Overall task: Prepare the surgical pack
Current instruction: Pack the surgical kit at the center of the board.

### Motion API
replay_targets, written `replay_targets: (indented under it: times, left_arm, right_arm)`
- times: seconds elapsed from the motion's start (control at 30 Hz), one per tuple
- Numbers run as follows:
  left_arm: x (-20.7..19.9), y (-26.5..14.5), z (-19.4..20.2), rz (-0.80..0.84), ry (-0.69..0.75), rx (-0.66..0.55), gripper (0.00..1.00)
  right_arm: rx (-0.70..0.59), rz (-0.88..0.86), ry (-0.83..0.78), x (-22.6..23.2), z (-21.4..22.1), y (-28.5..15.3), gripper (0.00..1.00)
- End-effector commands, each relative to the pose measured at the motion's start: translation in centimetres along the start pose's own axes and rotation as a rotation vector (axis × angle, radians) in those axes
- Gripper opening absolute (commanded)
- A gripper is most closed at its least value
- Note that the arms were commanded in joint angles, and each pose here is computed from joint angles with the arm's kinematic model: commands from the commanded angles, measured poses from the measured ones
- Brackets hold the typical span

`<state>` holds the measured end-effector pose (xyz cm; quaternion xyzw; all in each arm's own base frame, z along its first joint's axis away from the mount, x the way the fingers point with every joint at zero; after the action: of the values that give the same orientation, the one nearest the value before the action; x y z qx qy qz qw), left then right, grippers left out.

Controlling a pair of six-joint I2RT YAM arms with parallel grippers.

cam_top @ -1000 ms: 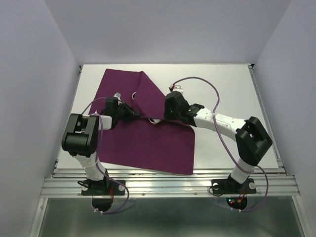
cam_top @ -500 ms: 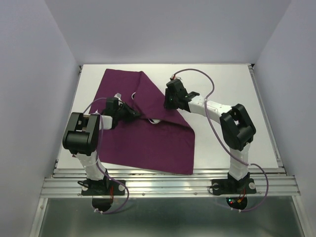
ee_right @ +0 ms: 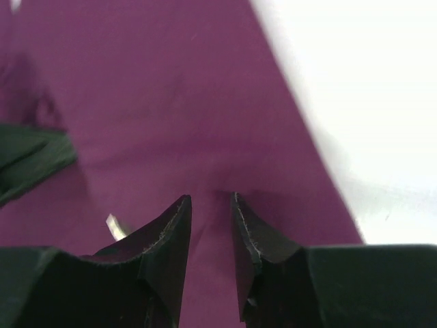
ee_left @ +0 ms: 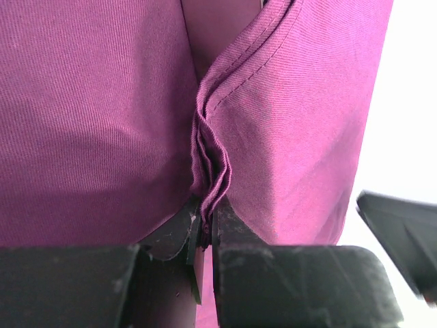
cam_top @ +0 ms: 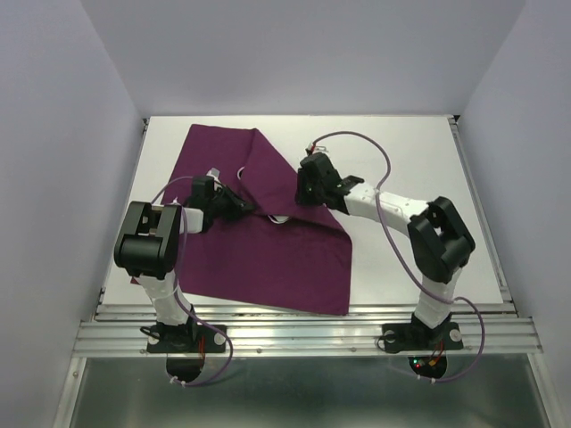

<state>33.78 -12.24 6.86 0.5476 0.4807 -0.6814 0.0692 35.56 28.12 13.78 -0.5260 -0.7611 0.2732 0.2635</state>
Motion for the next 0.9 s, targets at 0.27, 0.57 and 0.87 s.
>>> replay_targets:
  times: [0.27, 0.57, 0.87]
  left_arm:
    - [1.7, 0.3, 0.1, -0.076, -0.001, 0.008, 0.00]
    - [1.5, 0.1, 0.0, -0.071, 0.001, 0.004, 0.00]
    - [1.7, 0.0, 0.1, -0.073, 0.002, 0.007, 0.00]
  right_arm:
    - [0.028, -0.077, -0.012, 2.9, 6.5, -3.8, 0.32]
    - [0.018, -0.057, -0.020, 4.0, 5.5, -1.7, 0.32]
    - [-0.007, -0.073, 0.002, 5.3, 3.8, -0.3, 0.32]
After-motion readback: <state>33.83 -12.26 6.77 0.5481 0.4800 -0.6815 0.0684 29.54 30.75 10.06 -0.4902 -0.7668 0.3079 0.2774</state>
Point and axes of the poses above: each gripper's point midway between its finger pads, its own y axis out along the fingers, its own x axis along the line the jaws close on, z = x × y, the point moved 7 cm from there along -y, back along the fingers, and after that the axes turned 14 degrees about -y, right-handed, at the moved point
